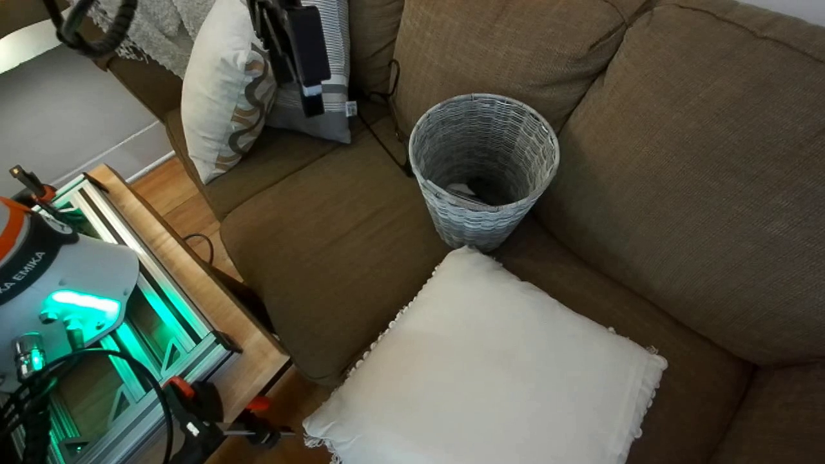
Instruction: Pour out the contents from the basket
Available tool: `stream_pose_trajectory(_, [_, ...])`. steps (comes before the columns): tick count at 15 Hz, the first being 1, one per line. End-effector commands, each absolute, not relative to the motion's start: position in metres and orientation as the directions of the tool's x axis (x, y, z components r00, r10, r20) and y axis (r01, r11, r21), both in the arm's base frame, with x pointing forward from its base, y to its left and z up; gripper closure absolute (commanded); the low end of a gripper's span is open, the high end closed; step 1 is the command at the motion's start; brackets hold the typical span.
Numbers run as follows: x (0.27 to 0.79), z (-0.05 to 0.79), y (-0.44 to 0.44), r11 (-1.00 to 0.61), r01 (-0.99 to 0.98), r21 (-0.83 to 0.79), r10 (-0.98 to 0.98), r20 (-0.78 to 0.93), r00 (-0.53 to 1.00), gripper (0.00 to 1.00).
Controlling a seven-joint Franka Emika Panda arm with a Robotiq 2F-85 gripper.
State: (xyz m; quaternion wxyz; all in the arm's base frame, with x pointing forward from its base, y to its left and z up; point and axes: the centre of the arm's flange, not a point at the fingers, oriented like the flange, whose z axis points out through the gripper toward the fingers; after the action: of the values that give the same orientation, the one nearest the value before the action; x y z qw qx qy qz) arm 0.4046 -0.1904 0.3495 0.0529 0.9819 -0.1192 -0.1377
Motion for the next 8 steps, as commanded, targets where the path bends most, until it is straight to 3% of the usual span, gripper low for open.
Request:
stream_pose_trajectory(1, [0.423, 0.336, -0.206, -0.949, -0.289, 0.124, -0.311, -0.243, 0.919, 0.00])
stream_pose_trajectory(8, [0.480, 0.272, -0.276, -0.881, -0.451, 0.144, -0.471, -0.170, 0.866, 0.00])
